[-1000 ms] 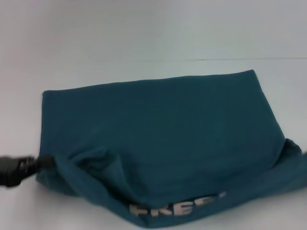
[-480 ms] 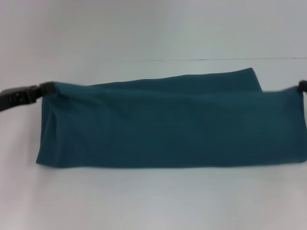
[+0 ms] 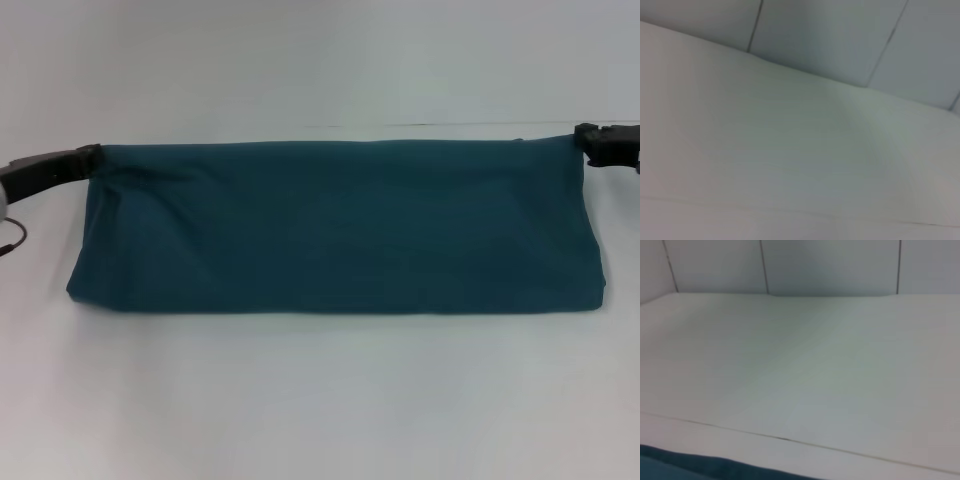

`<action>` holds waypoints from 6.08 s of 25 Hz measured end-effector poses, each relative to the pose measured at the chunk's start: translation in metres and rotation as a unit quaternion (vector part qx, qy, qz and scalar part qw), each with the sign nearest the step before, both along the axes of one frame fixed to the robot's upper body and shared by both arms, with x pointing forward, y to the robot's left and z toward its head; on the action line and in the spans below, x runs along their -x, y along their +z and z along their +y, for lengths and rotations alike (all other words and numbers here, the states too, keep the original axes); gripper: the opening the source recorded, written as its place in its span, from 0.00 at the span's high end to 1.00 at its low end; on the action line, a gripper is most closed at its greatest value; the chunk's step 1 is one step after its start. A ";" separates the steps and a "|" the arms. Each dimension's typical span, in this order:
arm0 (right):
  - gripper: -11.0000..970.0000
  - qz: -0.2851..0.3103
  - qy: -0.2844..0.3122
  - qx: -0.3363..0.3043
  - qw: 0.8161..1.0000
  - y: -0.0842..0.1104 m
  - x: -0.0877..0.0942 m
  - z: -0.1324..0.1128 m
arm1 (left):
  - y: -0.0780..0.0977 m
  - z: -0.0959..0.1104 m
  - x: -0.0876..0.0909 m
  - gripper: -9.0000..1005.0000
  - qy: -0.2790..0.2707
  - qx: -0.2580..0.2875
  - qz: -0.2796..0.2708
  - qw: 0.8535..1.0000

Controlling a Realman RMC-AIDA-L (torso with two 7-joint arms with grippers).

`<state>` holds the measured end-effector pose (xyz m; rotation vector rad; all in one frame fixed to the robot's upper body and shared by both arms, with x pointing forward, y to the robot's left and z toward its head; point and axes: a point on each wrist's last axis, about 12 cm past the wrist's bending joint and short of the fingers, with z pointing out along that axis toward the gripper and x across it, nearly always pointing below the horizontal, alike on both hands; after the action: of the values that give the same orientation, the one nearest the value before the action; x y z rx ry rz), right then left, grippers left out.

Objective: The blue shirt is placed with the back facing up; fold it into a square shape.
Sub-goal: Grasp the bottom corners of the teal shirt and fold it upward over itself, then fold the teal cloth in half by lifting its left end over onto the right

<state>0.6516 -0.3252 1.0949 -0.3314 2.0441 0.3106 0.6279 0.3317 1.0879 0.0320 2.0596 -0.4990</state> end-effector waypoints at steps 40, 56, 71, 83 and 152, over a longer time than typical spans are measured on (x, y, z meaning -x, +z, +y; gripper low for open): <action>0.83 -0.072 -0.012 0.021 0.997 0.013 -0.021 0.026 | 0.009 -0.004 -0.014 0.96 0.061 -0.014 -0.073 0.995; 0.81 -0.064 -0.013 0.024 0.998 0.010 -0.020 0.029 | 0.009 -0.014 -0.017 0.96 0.045 -0.023 -0.071 0.996; 0.31 -0.055 -0.012 0.018 0.998 0.008 -0.018 0.026 | 0.007 -0.007 -0.013 0.55 0.084 0.003 -0.076 0.993; 0.23 -0.002 0.031 -0.070 0.997 0.012 0.009 0.010 | 0.008 0.007 0.021 0.16 0.016 0.056 -0.073 0.996; 0.23 0.133 0.037 -0.159 0.978 0.002 0.072 -0.034 | -0.045 0.010 0.075 0.30 0.019 0.036 0.073 0.996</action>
<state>0.5796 -0.3592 1.0966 -0.1747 2.2007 0.7540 0.5530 0.3421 1.0429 -0.0877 2.1794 -0.5661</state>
